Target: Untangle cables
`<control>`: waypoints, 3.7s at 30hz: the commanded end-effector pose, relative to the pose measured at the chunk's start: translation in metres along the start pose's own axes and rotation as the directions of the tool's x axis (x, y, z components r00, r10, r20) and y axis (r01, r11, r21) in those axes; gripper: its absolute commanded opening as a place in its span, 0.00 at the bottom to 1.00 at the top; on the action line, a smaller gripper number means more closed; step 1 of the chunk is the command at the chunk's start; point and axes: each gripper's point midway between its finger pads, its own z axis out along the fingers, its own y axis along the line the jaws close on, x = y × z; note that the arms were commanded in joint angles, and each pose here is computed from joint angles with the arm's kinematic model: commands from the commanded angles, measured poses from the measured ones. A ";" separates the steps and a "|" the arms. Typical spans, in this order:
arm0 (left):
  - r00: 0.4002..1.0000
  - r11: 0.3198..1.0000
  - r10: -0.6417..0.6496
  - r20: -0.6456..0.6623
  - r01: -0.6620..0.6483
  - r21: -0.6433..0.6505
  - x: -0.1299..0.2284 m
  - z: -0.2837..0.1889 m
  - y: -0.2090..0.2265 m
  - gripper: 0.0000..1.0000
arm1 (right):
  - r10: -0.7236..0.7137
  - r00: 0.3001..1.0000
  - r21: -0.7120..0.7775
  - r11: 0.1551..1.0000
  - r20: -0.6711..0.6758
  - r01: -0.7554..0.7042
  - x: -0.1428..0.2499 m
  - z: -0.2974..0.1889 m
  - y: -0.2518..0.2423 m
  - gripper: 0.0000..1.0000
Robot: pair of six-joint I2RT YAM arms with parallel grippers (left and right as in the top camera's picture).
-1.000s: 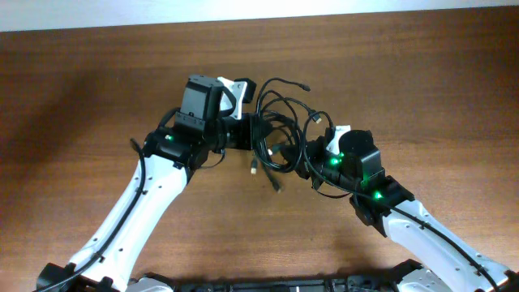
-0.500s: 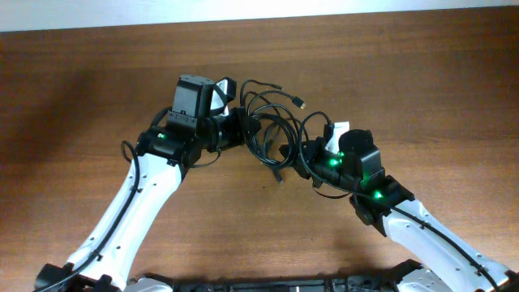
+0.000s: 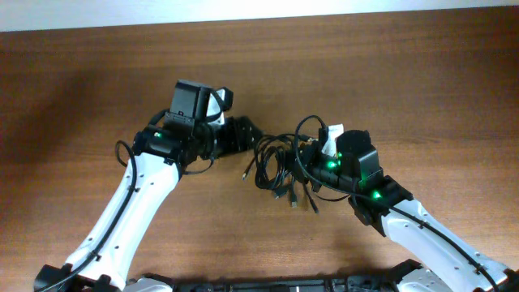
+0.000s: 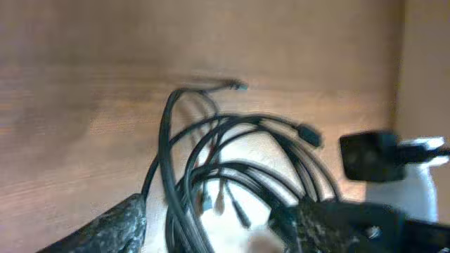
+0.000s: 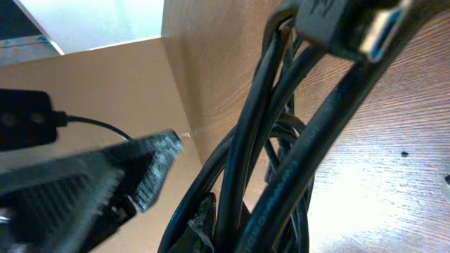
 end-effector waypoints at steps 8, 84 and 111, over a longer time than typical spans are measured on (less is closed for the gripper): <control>0.890 0.929 -0.362 -0.277 0.369 -0.028 0.073 0.011 0.014 0.66 | -0.008 1.000 -0.009 1.000 -0.029 0.008 0.006 0.001 0.002 0.04; 0.614 0.604 -0.789 -0.005 0.775 -0.187 0.063 0.032 0.070 0.00 | -0.339 0.929 0.320 0.872 -0.150 0.370 0.012 -0.015 -0.089 0.76; 0.382 0.391 -0.920 -0.081 0.902 -0.183 0.072 0.032 0.050 0.00 | -0.593 0.797 0.220 0.767 -0.115 0.602 0.030 0.011 -0.054 0.77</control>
